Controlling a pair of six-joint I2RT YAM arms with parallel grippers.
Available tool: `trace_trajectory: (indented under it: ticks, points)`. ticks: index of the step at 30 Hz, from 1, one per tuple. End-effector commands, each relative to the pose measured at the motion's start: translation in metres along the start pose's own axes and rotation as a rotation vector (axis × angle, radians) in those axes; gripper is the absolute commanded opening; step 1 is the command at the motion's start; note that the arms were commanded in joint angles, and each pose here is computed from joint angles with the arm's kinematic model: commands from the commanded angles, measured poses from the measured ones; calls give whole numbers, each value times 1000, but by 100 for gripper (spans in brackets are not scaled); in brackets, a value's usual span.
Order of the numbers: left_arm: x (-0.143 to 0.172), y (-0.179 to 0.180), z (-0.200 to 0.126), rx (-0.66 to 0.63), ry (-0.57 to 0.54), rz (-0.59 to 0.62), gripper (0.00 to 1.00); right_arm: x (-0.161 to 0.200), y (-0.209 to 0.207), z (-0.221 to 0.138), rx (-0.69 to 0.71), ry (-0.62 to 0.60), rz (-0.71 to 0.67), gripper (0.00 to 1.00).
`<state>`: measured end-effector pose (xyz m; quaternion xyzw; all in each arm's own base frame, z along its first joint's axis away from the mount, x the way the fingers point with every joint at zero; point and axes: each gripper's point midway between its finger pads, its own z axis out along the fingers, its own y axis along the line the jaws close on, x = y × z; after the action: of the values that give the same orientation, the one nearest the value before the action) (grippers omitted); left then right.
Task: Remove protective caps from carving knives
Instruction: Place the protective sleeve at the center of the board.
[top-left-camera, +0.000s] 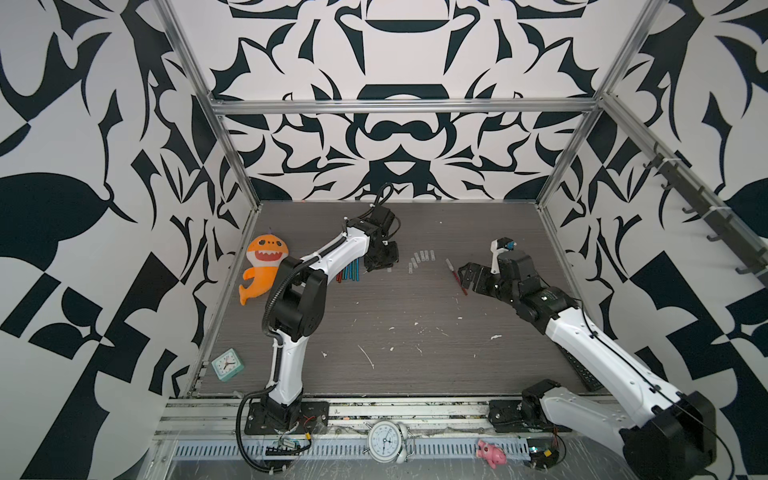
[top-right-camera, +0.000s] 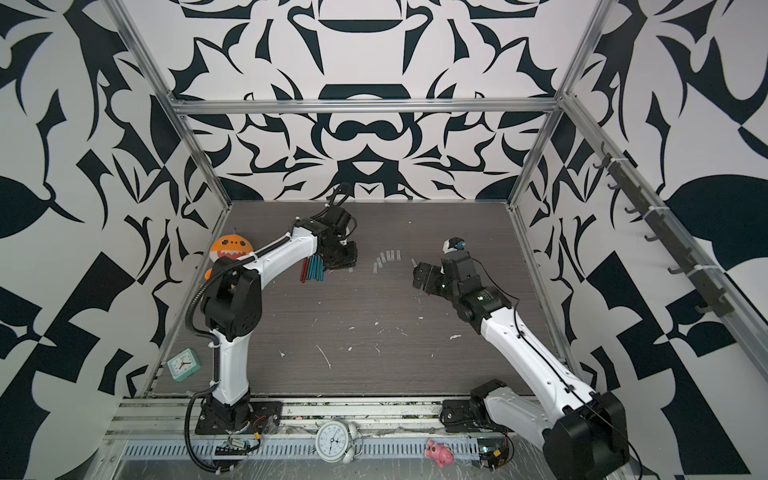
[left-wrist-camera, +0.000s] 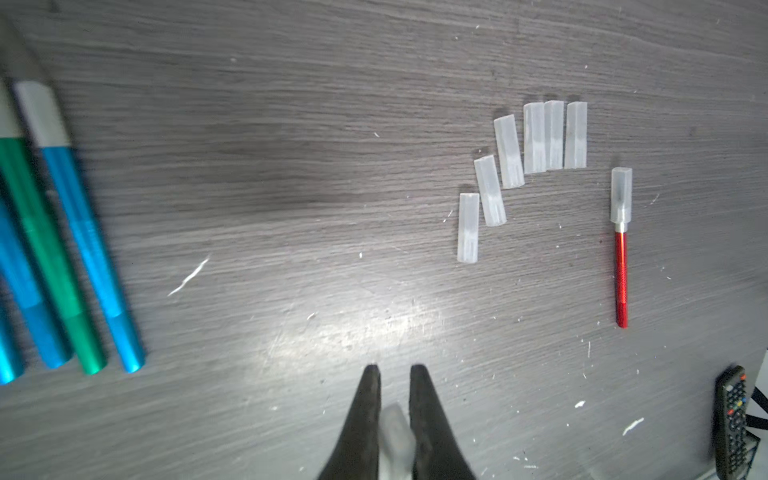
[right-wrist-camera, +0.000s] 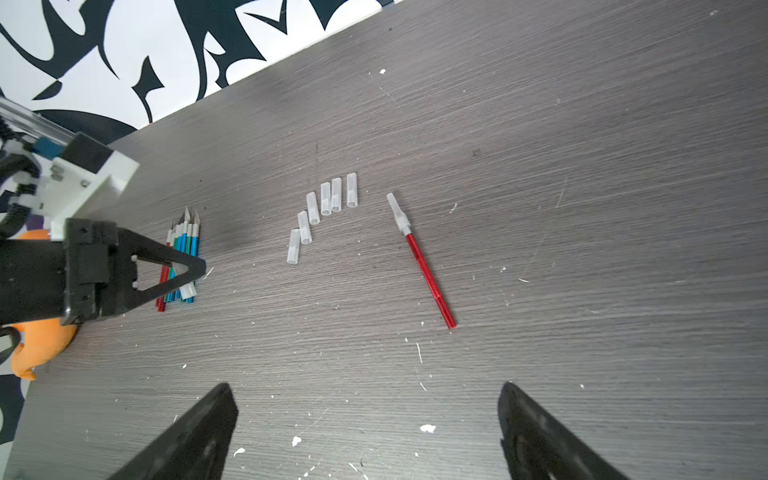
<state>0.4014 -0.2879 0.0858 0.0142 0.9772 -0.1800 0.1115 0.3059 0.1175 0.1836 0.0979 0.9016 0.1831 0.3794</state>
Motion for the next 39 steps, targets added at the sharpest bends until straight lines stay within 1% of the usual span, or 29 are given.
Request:
trace_trajectory:
  ticks: [1, 13, 29, 32, 36, 39]
  points:
    - [3, -7, 9, 9, 51, 1, 0, 0, -6, -6, 25, -19, -19, 100]
    - [0, -13, 49, 13, 106, -7, 0, 7, -9, -5, 28, -6, -8, 100]
    - [-8, -17, 78, 7, 124, -17, 0, 19, -10, 9, 19, 40, 5, 100]
    - [-9, -18, 83, 10, 127, -16, 5, 22, -11, 13, 22, 54, 5, 100]
    - [-11, -19, 86, 12, 127, -17, 15, 25, -11, 19, 24, 74, 5, 99]
    - [-11, -19, 86, 11, 123, -12, 18, 28, -13, 25, 38, 91, 1, 99]
